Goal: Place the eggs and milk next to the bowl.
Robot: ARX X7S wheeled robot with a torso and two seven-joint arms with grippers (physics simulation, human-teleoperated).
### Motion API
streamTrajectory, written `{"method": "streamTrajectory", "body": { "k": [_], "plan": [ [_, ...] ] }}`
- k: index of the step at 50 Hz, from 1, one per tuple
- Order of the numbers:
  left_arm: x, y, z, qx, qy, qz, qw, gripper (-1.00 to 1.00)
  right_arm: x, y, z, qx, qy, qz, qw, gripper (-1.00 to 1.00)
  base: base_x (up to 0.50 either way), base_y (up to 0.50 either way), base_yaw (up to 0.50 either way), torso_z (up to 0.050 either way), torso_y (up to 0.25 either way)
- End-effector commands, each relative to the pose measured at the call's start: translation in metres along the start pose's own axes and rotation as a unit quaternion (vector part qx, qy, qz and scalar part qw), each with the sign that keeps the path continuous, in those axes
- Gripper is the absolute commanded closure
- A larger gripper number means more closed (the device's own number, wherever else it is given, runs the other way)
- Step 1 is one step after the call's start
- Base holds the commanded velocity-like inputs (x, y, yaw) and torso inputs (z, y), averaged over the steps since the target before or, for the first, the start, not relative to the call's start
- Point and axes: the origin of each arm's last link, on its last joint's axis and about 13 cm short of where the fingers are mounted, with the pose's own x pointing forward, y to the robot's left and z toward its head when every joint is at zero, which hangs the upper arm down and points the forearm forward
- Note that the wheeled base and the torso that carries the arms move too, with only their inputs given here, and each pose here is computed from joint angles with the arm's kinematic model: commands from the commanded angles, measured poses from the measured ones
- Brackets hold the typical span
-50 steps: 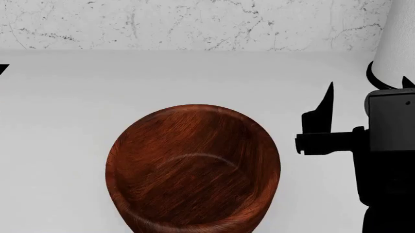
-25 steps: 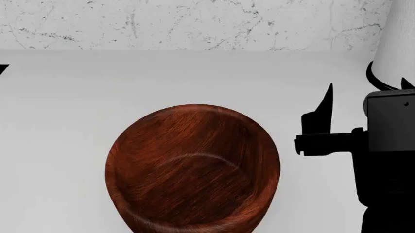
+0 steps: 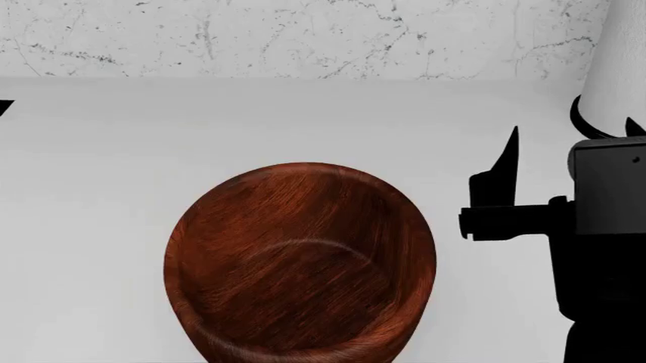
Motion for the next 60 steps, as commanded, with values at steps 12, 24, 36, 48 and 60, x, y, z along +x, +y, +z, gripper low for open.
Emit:
{"method": "streamTrajectory", "body": {
  "k": [12,24,36,48,60],
  "plan": [
    [-0.019,-0.002,0.037,0.030,-0.071,-0.063,0.995,1.00,-0.003,-0.003,0.001,0.005,-0.005,-0.004,1.000,-1.00,0.00,0.00,0.00,0.000,0.000],
    [-0.038,-0.018,0.057,0.071,-0.085,-0.098,0.989,1.00,-0.006,-0.004,0.001,0.006,-0.006,-0.005,1.000,-1.00,0.00,0.00,0.00,0.000,0.000],
    [-0.024,-0.023,0.075,0.118,-0.087,-0.140,0.979,1.00,-0.009,-0.007,0.002,0.008,-0.008,-0.009,1.000,-1.00,0.00,0.00,0.00,0.000,0.000],
    [-0.012,-0.030,0.085,0.146,-0.088,-0.163,0.972,1.00,-0.010,-0.007,0.000,0.011,-0.007,-0.011,1.000,-1.00,0.00,0.00,0.00,0.000,0.000],
    [-0.001,-0.041,0.099,0.176,-0.092,-0.187,0.962,1.00,-0.011,-0.009,0.000,0.011,-0.006,-0.013,1.000,-1.00,0.00,0.00,0.00,0.000,0.000]
  ]
}}
